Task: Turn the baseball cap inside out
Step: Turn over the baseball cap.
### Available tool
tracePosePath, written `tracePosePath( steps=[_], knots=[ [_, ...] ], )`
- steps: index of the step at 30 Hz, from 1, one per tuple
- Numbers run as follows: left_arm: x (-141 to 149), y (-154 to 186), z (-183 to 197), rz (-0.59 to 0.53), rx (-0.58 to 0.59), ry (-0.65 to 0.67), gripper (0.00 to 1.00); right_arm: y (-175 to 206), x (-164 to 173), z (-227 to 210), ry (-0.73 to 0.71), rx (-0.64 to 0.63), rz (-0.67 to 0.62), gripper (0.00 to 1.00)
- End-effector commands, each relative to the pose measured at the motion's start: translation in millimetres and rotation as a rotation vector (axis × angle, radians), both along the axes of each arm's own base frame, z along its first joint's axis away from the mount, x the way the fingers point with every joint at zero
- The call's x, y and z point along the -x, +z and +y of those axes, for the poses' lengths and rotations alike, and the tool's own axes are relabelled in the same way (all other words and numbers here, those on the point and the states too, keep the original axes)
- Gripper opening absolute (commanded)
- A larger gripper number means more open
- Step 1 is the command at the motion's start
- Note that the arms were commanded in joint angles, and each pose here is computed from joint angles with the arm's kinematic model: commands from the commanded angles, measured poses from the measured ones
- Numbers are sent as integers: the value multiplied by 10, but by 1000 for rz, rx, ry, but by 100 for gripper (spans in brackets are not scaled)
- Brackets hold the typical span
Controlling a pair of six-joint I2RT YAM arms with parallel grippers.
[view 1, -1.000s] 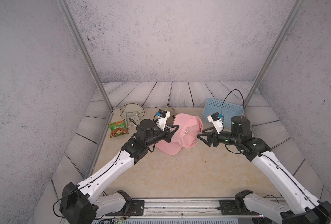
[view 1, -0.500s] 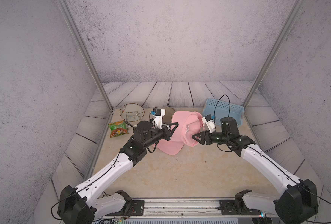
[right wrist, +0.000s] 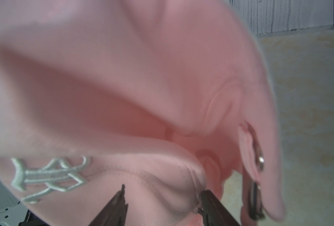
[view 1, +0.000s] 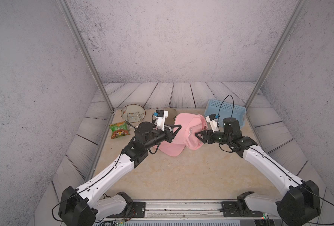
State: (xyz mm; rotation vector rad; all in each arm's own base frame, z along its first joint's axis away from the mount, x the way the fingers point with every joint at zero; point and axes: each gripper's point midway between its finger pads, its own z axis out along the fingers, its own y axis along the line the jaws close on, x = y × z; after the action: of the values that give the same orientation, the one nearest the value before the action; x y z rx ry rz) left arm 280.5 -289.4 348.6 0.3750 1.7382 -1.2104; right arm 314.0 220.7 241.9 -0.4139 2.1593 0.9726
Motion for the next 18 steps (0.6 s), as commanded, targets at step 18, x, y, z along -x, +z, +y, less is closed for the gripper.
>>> tracePosePath(
  steps=[18],
  knots=[
    [20,328,34,-58,103,-8,0,-122,73,209,141,-62,28,56]
  ],
)
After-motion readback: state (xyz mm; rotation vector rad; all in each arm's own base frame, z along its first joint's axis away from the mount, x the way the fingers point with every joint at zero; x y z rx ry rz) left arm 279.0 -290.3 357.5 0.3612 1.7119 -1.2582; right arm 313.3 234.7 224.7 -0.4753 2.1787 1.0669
